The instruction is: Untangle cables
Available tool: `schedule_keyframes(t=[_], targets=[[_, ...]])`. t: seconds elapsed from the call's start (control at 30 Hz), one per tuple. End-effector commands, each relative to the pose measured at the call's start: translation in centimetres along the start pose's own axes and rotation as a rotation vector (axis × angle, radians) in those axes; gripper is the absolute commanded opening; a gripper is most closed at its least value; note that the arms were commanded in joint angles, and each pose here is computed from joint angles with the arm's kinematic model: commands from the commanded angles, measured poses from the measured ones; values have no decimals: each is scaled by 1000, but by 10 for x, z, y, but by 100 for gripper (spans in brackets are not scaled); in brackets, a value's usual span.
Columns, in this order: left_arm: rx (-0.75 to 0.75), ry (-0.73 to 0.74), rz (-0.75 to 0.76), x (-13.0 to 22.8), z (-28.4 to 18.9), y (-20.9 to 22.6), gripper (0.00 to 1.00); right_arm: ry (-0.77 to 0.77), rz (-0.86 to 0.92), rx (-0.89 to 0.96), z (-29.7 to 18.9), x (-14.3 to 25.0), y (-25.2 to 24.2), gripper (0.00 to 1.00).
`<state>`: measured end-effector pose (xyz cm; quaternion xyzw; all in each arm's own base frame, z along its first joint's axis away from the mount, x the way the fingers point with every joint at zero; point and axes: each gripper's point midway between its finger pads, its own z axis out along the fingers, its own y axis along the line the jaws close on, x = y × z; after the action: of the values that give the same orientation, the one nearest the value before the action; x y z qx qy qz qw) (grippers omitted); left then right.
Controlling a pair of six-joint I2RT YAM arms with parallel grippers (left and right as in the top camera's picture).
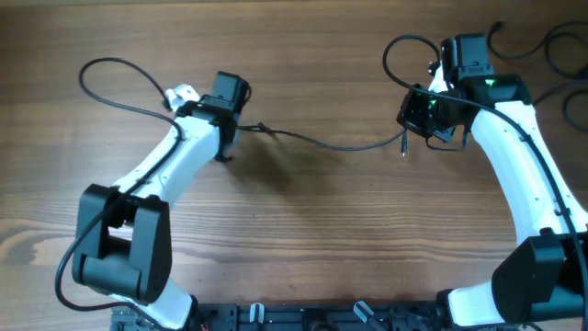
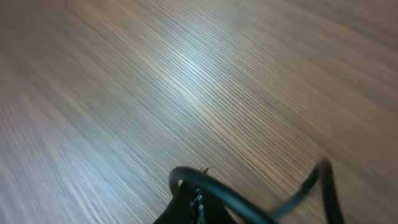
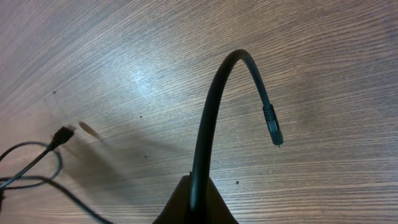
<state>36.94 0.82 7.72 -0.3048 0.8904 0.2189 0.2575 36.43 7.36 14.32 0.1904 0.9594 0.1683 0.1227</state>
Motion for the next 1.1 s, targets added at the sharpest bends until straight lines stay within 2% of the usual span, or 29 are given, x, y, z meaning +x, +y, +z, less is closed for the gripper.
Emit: schedule_keyframes(t=[0.0, 0.1, 0.27, 0.4, 0.53, 0.6, 0.67, 0.77, 0.87, 1.0, 1.07], targets=[[-185, -171, -62, -39, 2, 44, 4, -18, -7, 15, -2, -3, -3, 4], [-184, -274, -146, -73, -24, 58, 4, -29, -10, 8, -2, -6, -1, 5], [-3, -435, -397, -137, -110, 85, 4, -31, -11, 7, -2, -6, -1, 4], [121, -504, -527, -153, -157, 114, 4, -19, 9, 13, 0, -3, -3, 4], [321, -417, -500, -144, -176, 100, 4, 38, 41, 3, 15, 14, -10, 4], [393, -370, -410, -137, -178, 85, 4, 54, 77, 13, 27, 22, -18, 4], [363, -365, -364, -133, -174, 88, 4, 62, 78, 19, 33, 26, -23, 4], [282, -355, -372, -132, -162, 107, 4, 53, 78, 24, 38, 26, -26, 4], [137, -353, -408, -134, -144, 143, 4, 22, 86, 75, 38, 21, -35, 4], [25, -272, -485, -120, -122, 177, 4, 2, 135, 93, 37, 18, -38, 4], [47, -223, -484, -114, -117, 172, 4, -4, 134, 89, 38, 16, -37, 5]])
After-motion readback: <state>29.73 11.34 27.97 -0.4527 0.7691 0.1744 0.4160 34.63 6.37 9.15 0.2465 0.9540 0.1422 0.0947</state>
